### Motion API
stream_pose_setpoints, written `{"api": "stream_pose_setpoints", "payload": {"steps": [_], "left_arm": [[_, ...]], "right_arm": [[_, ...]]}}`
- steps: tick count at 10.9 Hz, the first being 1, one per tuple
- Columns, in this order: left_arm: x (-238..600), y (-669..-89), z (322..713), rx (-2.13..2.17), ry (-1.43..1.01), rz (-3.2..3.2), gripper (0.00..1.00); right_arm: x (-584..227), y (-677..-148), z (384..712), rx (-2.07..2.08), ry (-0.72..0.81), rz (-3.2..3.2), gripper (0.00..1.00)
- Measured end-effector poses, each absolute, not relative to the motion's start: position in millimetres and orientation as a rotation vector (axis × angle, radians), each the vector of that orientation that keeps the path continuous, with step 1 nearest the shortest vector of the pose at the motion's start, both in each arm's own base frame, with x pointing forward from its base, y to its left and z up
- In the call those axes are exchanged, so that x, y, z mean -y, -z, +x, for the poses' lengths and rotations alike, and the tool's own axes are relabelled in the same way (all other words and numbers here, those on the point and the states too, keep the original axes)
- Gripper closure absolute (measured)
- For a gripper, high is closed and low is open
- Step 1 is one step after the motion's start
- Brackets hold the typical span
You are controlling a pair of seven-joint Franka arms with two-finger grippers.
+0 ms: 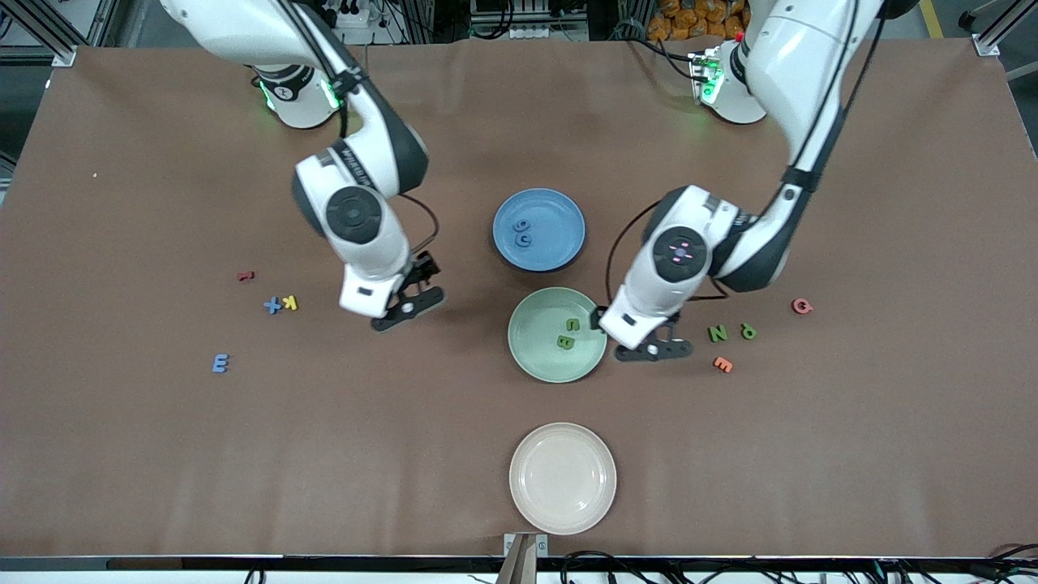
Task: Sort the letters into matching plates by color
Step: 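Move both grippers back to the remaining letters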
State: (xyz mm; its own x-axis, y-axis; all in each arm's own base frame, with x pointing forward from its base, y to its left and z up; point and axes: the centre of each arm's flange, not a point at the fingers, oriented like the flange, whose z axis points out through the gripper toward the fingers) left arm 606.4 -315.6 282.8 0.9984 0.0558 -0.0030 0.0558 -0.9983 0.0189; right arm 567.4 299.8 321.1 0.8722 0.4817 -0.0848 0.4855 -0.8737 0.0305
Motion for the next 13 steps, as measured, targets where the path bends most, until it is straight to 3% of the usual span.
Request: {"api": "stream_pose_setpoints", "payload": {"steps": [3,6,13], "left_arm": [[246.3,-301.7,633.5,-0.03,0.004,3.141,0.0],[213.6,-285.3,634.0,-0.075,0.065,3.158,0.0],[144.1,-249.0,616.8,-0.24,0.009,3.17,0.03]], "right_arm": [[-212.4,-330.5,604.2,-0.674,0.101,2.985,0.0],[-127.7,-330.5,626.6,-0.501,0.109,2.983,0.0],[-36.6,-321.2,631.6,-0.046,0.129,2.995,0.0]]}}
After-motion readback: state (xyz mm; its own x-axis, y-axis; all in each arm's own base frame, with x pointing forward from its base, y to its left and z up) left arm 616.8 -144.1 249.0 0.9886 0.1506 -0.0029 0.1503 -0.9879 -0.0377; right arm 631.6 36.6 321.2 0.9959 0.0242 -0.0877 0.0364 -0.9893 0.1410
